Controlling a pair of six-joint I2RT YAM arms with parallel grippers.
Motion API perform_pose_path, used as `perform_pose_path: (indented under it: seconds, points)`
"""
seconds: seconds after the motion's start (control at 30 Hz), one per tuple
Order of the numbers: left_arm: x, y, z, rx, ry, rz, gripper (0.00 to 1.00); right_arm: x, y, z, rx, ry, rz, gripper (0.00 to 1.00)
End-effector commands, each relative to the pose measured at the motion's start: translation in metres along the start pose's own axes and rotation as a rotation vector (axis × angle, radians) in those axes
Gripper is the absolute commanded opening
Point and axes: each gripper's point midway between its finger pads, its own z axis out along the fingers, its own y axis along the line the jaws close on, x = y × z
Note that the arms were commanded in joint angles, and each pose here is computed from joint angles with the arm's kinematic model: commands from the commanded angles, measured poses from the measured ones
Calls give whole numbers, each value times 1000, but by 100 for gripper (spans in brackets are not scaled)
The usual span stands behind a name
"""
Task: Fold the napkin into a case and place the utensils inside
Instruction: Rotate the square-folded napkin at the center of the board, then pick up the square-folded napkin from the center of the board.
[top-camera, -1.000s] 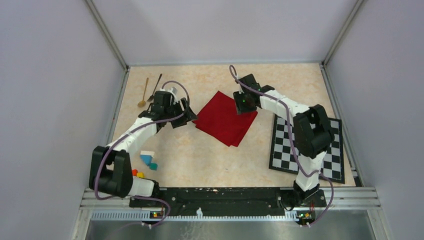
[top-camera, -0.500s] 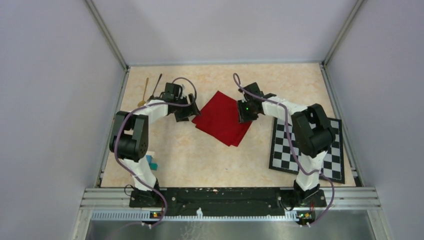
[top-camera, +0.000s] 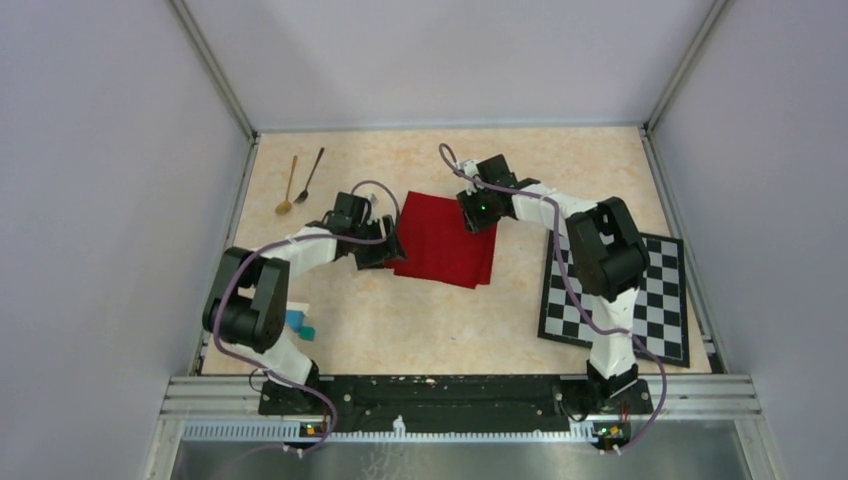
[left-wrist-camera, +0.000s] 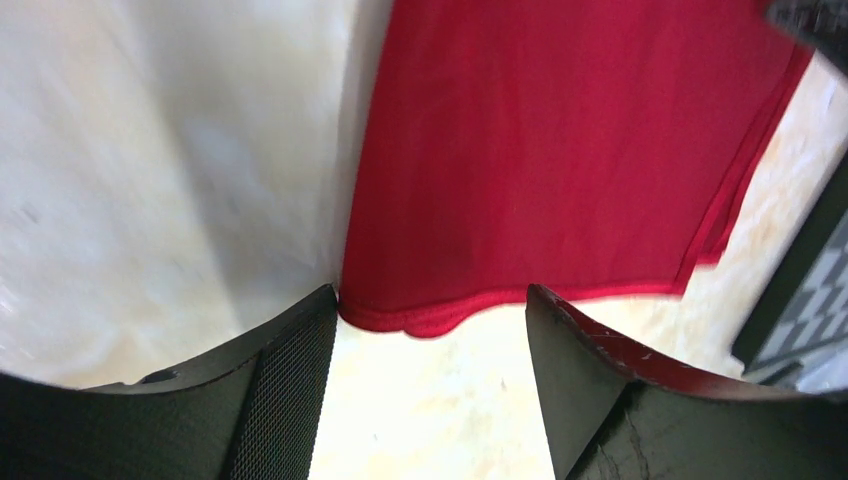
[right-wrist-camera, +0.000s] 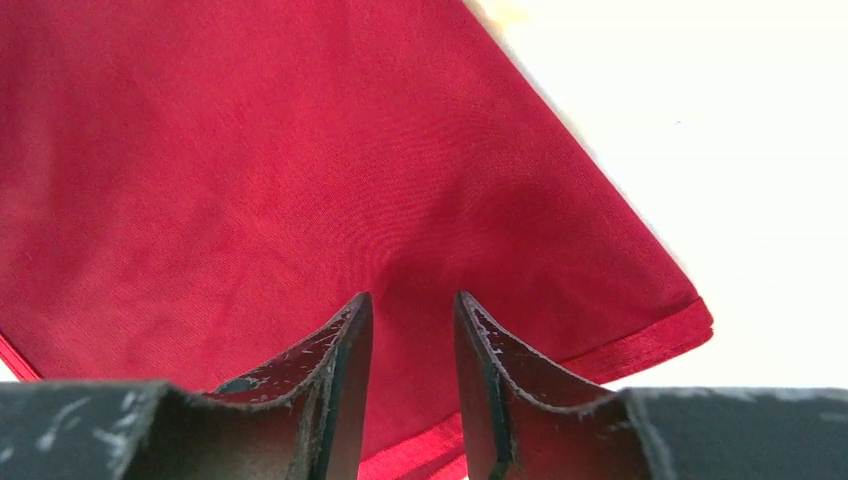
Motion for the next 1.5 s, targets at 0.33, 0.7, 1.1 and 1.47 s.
perform_pose_path:
  seconds: [0.33,0.7,1.1,1.47]
  points:
    - [35,-13,-55,36,-68,-14,87,4,74,-103,-131,-62,683,55]
    - [17,-23,-59,153,-95,-37,88,93,79,-97,32,67,1130,47]
    - [19,-24,-64,189,-106,-18,88,105,84,-72,106,130,1107,43]
    - [13,-18,-71,190,-139,-11,88,108,85,-65,162,137,1110,35]
